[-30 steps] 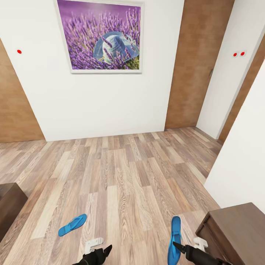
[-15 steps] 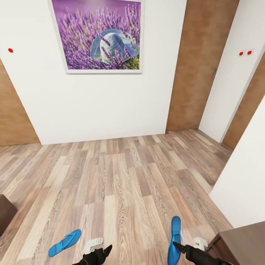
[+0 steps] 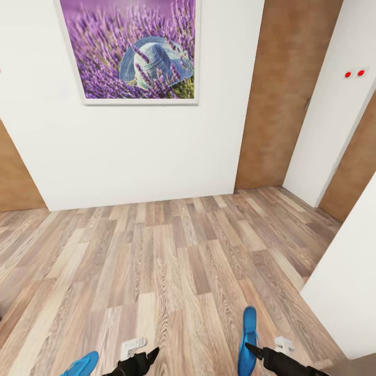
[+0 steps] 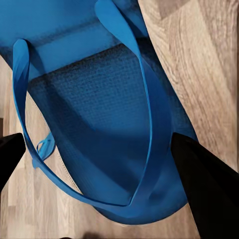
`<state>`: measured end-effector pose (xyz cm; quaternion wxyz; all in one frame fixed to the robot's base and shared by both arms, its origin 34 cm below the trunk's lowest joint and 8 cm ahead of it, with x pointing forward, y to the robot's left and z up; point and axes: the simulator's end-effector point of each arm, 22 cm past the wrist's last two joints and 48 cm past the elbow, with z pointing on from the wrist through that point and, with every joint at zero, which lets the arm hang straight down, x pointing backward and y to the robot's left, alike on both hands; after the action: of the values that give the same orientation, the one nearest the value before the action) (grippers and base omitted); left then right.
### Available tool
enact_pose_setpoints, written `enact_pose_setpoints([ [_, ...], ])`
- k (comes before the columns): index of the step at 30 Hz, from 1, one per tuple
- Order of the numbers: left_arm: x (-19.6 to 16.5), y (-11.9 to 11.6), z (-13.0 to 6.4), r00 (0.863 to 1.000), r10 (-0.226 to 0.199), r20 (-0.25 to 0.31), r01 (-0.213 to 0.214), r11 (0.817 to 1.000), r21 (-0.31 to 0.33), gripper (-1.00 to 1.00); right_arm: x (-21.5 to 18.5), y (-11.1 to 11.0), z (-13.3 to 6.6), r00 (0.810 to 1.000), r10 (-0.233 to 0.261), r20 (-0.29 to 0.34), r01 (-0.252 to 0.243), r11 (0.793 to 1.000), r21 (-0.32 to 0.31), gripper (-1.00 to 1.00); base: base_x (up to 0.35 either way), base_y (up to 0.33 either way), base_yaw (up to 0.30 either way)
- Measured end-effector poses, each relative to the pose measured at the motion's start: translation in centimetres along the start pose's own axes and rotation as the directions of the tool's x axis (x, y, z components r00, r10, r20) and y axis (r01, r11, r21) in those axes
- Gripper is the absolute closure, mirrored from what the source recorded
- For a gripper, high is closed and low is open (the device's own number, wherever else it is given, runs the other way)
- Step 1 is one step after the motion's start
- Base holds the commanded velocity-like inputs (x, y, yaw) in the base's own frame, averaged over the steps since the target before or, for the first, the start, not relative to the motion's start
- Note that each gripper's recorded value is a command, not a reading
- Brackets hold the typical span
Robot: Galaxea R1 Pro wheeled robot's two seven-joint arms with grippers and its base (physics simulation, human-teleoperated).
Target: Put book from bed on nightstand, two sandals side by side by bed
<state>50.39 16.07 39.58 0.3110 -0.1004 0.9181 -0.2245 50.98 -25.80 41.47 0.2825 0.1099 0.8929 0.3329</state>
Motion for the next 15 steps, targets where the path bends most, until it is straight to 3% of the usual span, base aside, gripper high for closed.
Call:
enact_pose_setpoints([
  [15,-0.02,0.01,0.00,1.000,0.000,0.000,0.000,1.000,0.000,-1.00,0.00,0.00,0.00,1.000,0.000,0.000,0.000,1.000,0.000,1.00,0.315,-0.083,0.000],
])
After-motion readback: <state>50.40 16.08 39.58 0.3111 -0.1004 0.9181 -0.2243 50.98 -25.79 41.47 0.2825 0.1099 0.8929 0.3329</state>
